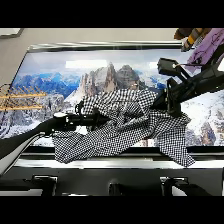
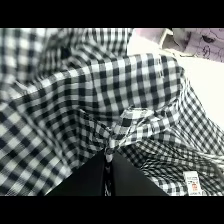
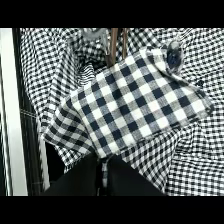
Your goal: Fold the clothes and pants, and hang the long-sleeved shirts on hangers.
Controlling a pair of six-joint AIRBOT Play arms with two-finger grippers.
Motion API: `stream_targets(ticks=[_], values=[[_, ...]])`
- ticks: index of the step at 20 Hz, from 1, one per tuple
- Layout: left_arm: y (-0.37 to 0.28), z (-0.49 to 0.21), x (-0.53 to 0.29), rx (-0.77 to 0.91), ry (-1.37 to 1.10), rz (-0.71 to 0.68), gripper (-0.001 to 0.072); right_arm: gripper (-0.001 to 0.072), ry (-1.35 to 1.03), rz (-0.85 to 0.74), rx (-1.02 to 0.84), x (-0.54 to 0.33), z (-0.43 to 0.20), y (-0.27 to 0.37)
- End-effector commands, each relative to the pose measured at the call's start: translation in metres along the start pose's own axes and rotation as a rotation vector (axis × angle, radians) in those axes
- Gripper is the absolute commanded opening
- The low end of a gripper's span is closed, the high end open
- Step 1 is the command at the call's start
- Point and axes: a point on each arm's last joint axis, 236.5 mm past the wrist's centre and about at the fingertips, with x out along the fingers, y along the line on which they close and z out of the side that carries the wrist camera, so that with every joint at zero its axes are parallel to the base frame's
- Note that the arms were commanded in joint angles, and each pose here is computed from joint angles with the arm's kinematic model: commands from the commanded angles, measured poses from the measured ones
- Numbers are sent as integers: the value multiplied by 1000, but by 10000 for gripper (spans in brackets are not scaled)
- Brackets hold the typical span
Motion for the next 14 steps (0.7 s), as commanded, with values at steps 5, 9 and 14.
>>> stream_targets(ticks=[5, 9, 14], values=[[-22, 43, -51, 36, -118, -15, 25, 25, -2, 2, 3, -1, 1, 2], [-51, 49, -61, 93, -143, -57, 25, 25, -9, -4, 9, -1, 3, 0], [-56, 39, -68, 118, -128, -9, 25, 24, 0, -31, 47, -1, 1, -6]])
